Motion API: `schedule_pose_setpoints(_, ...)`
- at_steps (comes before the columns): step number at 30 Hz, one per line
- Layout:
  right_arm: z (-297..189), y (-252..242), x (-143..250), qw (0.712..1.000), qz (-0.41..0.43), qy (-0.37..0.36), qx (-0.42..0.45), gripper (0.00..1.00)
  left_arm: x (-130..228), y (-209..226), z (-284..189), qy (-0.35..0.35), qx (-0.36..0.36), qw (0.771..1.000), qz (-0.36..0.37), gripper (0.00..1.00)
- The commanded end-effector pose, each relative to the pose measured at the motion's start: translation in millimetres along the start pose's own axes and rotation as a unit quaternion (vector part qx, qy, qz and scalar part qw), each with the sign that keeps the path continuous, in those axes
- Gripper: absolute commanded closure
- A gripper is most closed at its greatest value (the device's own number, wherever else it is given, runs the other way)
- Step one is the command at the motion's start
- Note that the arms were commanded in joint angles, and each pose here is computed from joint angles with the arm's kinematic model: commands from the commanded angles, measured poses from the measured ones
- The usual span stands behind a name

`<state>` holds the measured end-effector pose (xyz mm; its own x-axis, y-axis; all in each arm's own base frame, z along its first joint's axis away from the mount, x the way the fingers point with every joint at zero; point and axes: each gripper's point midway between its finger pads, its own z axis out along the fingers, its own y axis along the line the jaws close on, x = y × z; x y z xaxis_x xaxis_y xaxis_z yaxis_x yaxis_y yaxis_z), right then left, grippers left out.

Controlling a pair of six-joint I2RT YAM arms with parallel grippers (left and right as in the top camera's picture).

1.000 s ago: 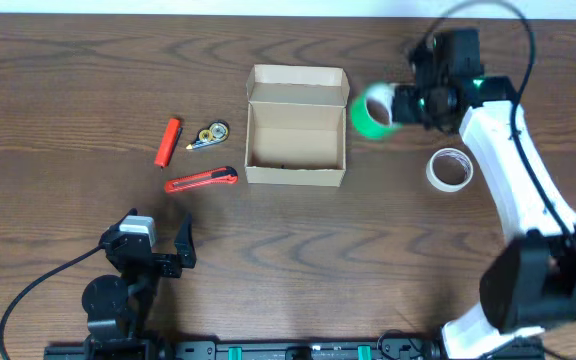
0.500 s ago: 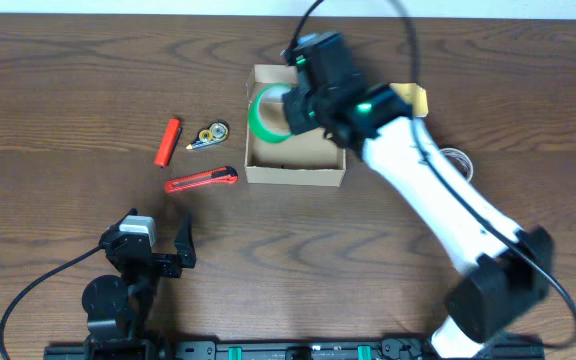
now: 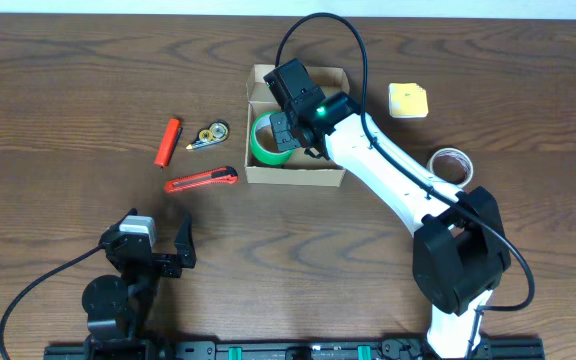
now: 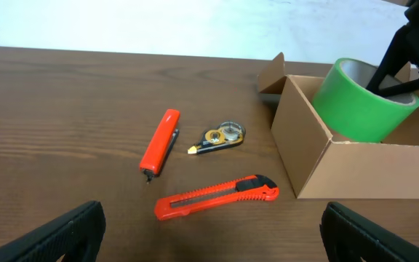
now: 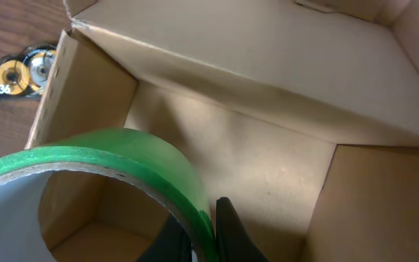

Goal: Pack container
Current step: 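Carry the green tape roll into the box and release it, then move the right gripper to the white tape roll and grasp it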

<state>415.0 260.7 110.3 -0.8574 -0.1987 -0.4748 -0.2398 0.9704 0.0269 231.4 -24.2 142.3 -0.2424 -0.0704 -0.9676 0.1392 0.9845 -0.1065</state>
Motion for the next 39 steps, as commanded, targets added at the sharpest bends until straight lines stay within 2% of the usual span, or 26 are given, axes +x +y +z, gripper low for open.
schedule_pose_setpoints(1, 0.0, -6.0, -2.2, 1.0, 0.015, -0.005, 0.016, 0.99, 11.7, -0.1, 2.8, 0.012, 0.003, 1.0, 0.005, 0.05)
schedule_pose_setpoints(11, 27.2, -2.2, 16.3, 0.999, 0.01, 0.034, 0.012, 0.99, 11.7, -0.1, 2.8, 0.012, 0.003, 1.0, 0.005, 0.05)
schedule_pose_setpoints(14, 28.7, -1.4, 17.6, 0.999, 0.01, 0.037, 0.01, 0.89, 11.7, -0.1, 2.8, 0.012, 0.003, 1.0, 0.005, 0.05)
schedule_pose_setpoints(15, 28.8, -1.3, 17.2, 0.999, 0.01, 0.036, 0.009, 0.82, 11.7, -0.1, 2.8, 0.012, 0.003, 1.0, 0.005, 0.05)
schedule_pose_setpoints(16, 28.8, -1.1, 16.8, 0.999, 0.01, 0.035, 0.009, 0.67, 11.7, -0.1, 2.8, 0.012, 0.003, 1.0, 0.005, 0.05)
schedule_pose_setpoints(17, 28.8, -1.1, 16.9, 0.999, 0.01, 0.035, 0.009, 0.57, 11.7, -0.1, 2.8, 0.012, 0.003, 1.0, 0.005, 0.05)
schedule_pose_setpoints(20, 28.5, -0.5, 17.6, 0.999, 0.009, 0.037, 0.007, 0.47, 11.7, -0.1, 2.8, 0.012, 0.003, 1.0, 0.005, 0.05)
schedule_pose_setpoints(22, 23.1, 5.8, 15.2, 0.999, -0.001, 0.036, -0.011, 0.49, 11.7, -0.1, 2.8, 0.012, 0.003, 1.0, 0.005, 0.05)
schedule_pose_setpoints(26, -15.7, 5.4, -9.7, 1.0, 0.004, 0.007, -0.021, 0.49, 11.7, -0.1, 2.8, 0.012, 0.003, 1.0, 0.005, 0.05)
schedule_pose_setpoints(32, -115.4, -28.7, -44.8, 0.998, -0.003, -0.059, -0.004, 0.44, 11.7, -0.1, 2.8, 0.012, 0.003, 1.0, 0.005, 0.05)
schedule_pose_setpoints(35, -152.7, -66.6, -39.1, 0.997, 0.023, -0.064, 0.02, 0.43, 11.7, -0.1, 2.8, 0.012, 0.003, 1.0, 0.005, 0.05)
schedule_pose_setpoints(39, -186.1, -131.1, -11.8, 0.994, 0.078, -0.032, 0.063, 0.42, 11.7, -0.1, 2.8, 0.012, 0.003, 1.0, 0.005, 0.05)
